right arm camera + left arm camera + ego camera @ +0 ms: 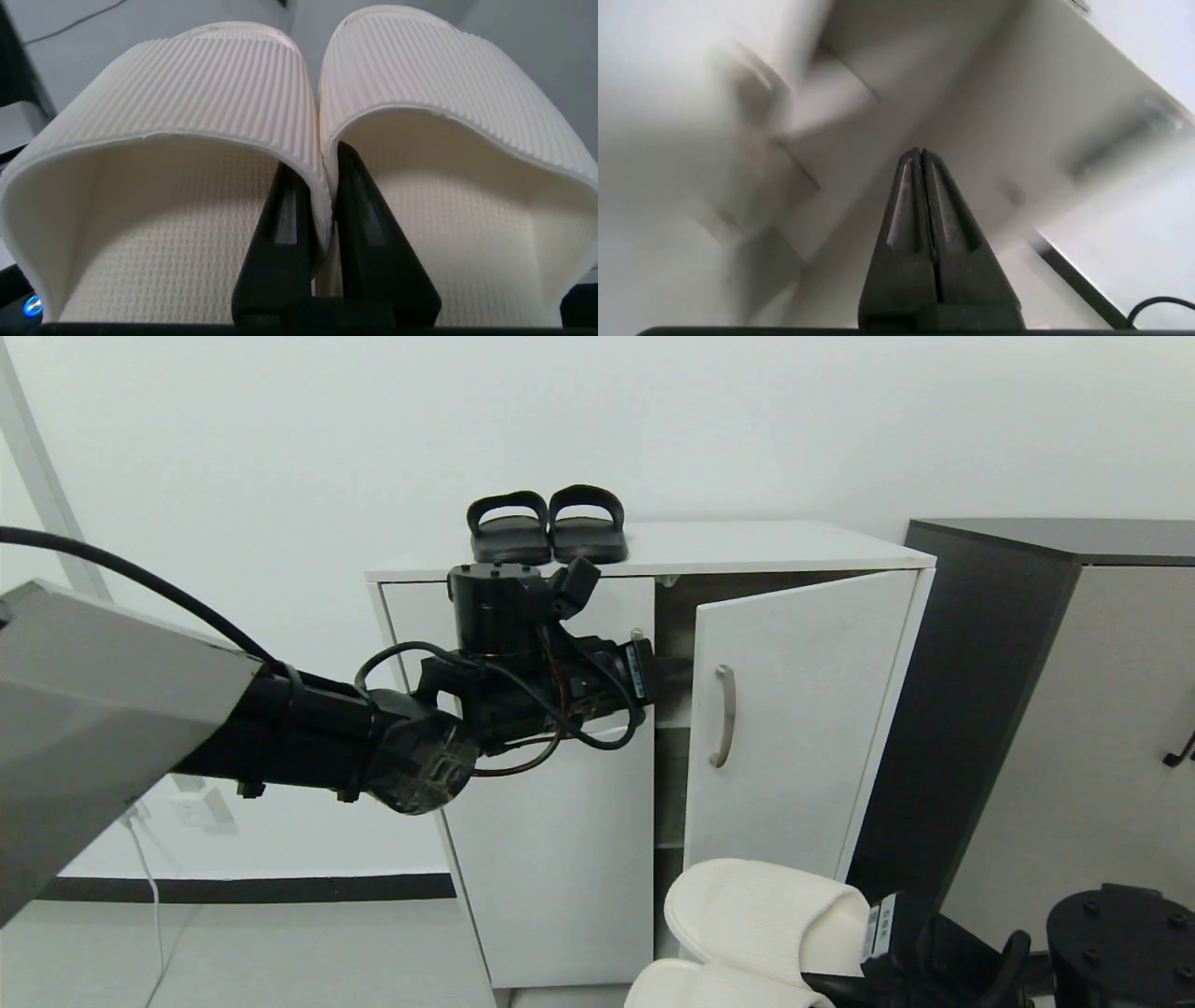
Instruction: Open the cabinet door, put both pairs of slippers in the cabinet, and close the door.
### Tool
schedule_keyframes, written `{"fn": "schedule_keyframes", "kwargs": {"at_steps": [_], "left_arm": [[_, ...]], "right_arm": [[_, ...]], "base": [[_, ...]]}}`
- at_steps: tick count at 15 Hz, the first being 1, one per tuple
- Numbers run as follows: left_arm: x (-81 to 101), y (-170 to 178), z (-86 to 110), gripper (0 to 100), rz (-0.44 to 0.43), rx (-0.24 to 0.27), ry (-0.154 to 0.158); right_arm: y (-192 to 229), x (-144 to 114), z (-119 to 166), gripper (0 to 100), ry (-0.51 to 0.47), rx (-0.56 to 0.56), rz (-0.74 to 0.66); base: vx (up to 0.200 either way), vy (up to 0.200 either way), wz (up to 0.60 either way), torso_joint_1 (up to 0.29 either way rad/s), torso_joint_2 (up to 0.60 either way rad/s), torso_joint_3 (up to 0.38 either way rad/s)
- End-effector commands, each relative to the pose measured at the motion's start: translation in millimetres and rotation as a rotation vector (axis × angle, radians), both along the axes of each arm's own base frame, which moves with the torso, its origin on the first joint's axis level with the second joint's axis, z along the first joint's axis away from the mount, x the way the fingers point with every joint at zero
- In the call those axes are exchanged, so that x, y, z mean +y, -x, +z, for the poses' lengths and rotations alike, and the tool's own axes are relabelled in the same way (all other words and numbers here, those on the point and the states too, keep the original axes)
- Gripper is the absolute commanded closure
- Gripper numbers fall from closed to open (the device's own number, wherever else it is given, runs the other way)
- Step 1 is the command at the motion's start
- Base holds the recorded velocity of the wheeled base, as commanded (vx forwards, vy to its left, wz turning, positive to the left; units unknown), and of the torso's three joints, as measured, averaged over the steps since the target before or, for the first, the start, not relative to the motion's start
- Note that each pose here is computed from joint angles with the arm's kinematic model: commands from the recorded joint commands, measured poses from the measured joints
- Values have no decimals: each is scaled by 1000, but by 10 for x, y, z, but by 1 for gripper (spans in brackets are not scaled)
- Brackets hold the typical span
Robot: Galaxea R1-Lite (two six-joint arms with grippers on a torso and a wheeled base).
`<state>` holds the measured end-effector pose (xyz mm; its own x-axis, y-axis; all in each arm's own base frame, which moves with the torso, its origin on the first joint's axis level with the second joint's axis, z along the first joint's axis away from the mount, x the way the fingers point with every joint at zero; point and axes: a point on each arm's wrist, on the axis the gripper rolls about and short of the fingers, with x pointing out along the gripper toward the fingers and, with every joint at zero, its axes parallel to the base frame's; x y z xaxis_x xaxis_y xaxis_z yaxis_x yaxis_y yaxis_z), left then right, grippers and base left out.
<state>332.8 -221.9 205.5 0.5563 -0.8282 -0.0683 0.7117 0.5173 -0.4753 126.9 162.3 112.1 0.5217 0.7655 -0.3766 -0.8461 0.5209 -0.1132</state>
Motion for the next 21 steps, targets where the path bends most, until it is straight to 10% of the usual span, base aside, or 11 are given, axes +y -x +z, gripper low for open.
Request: {"fn": "schedule_keyframes", "kwargs": {"at_steps": [1,4,9,19,21], "left_arm": [[-133,197,38,100,-54,-10,5],[-488,577,132,100,-148,-39,22],[-225,594,252,100,-76,-80,50],[1499,2300,227,100,178,-142,7],[1844,2796,114,100,275,-127,-86]], "right_arm": [[57,1,-6,100,2,1,22],[101,-2,-12,100,4,2,38],[66,-4,-9,100,4,-1,17],[-228,-16,-24,100,7,5,-93],[-234,-19,-17,100,3,6,-98]], "base": [[-200,0,0,2,2,7],[-200,0,0,4,-1,5],[0,0,0,0,0,0],[0,0,0,0,0,0],[0,0,0,0,0,0]]}}
